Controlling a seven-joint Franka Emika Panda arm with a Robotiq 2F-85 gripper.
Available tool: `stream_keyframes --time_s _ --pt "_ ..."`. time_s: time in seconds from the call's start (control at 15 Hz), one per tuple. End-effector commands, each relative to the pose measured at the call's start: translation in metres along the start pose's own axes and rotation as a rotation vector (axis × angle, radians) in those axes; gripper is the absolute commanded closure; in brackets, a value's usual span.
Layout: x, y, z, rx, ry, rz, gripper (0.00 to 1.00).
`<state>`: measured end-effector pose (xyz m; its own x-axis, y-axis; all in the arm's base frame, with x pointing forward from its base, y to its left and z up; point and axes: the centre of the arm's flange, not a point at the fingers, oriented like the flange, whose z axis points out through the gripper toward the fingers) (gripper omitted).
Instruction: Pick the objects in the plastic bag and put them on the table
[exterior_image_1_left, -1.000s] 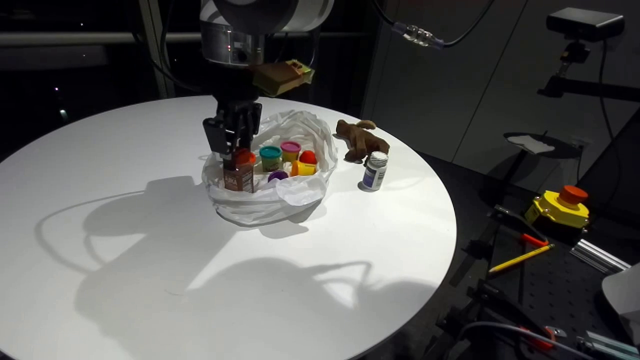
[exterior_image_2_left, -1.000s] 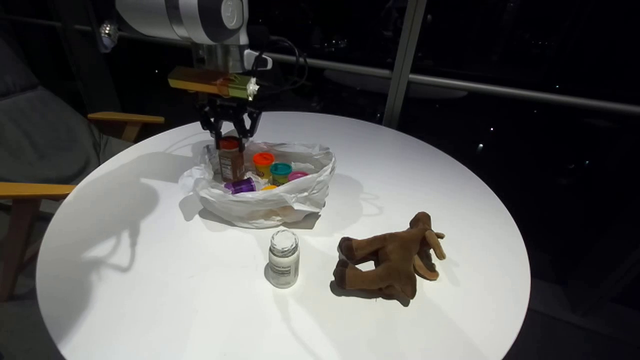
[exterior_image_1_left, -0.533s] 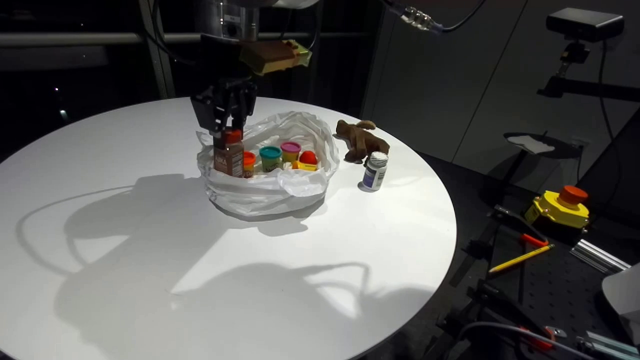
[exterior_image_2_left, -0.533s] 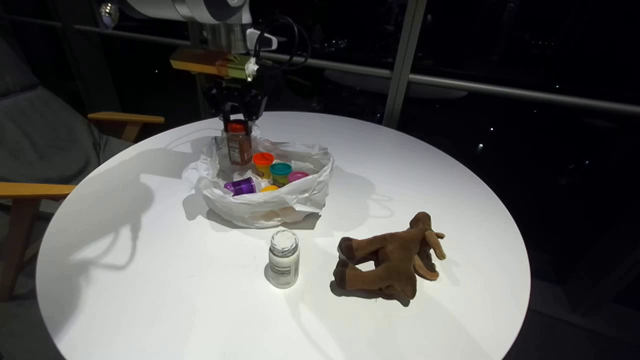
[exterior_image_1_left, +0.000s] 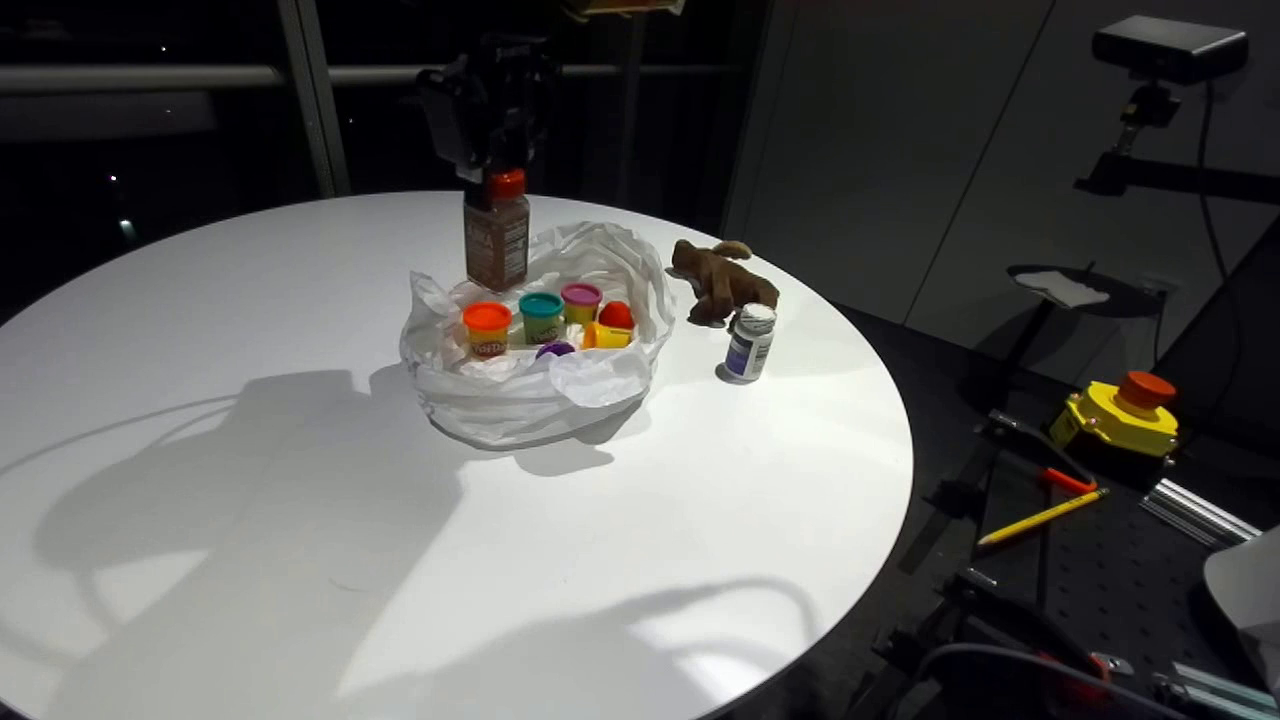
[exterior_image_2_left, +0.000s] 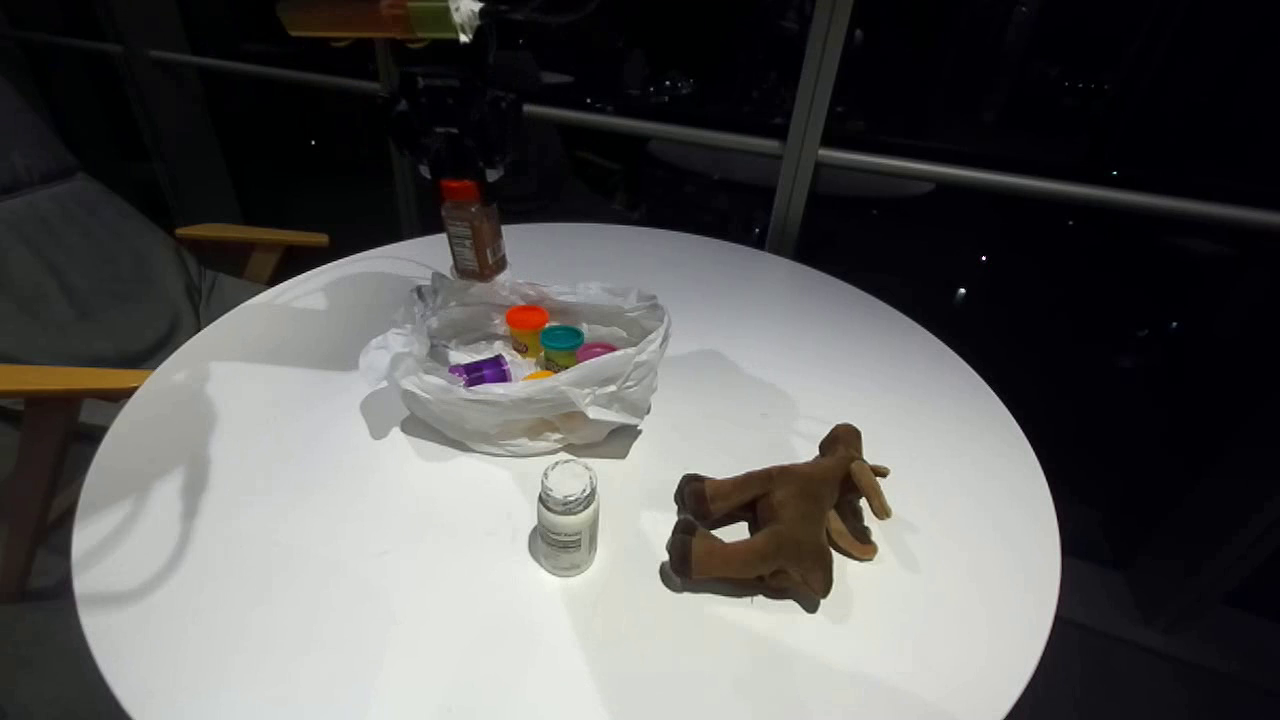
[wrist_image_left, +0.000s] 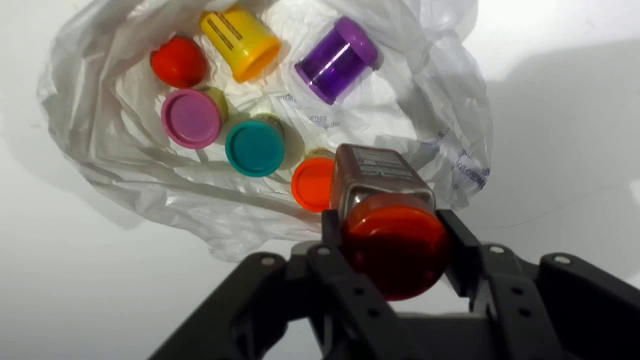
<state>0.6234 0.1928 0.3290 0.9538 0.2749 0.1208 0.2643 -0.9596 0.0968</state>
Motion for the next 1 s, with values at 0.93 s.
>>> stream_keyframes --time_s 0.93 --pt "-0.126 -0.115 0.029 0.187 -0.184 -0.112 0.75"
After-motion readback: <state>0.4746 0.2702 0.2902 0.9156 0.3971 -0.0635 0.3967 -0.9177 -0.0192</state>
